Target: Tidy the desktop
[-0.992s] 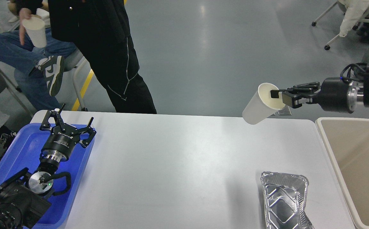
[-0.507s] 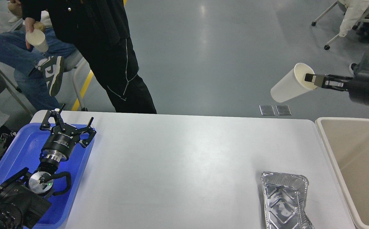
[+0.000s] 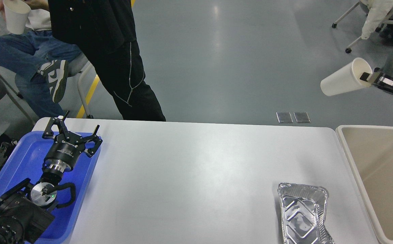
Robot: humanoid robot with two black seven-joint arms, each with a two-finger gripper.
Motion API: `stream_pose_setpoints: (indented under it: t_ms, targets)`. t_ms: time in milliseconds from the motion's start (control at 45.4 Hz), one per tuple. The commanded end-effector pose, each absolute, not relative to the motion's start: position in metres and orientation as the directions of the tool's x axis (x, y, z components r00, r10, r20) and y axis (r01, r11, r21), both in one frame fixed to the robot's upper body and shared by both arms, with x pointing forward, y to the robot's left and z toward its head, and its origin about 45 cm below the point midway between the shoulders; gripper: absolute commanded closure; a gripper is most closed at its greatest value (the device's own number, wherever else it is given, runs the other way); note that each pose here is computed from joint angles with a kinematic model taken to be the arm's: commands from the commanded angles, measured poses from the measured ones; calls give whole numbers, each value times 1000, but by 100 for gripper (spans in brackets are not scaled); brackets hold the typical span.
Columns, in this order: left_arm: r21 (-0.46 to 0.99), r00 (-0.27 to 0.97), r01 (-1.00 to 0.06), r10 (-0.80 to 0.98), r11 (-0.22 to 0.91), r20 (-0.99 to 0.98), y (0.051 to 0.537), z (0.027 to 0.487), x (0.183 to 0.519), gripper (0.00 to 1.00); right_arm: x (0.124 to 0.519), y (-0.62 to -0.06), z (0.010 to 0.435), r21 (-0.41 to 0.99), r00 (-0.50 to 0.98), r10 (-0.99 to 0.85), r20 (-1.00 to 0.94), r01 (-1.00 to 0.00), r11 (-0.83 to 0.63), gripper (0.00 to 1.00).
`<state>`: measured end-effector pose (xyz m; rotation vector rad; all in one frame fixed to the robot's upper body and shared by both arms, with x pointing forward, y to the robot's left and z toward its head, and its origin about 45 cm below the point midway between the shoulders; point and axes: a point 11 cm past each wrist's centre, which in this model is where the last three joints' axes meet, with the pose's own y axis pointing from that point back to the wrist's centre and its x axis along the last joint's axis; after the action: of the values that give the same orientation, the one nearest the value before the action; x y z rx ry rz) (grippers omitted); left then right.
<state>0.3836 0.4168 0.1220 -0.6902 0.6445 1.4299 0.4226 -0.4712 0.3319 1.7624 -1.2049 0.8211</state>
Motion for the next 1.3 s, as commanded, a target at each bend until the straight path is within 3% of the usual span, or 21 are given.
stream_pose_setpoints:
  t_ms: [0,463,815,1278]
  targets:
    - [-40,43,-999,653,19,-756,417,122,384,0,415,-518,317,221,205,-541,816,-975,-35,100]
    - [-40,43,-999,653,19,-756,417,122,384,0,387,-570,281,234,57,-672,738,-956,176,100]
    - [-40,43,-999,653,19,-756,417,122,384,0,384,-579,251,273,-8,-709,705,-920,281,100]
    - [-40,43,-999,654,19,-755,418,122,384,0,341,-618,203,317,-163,-735,658,-826,466,100]
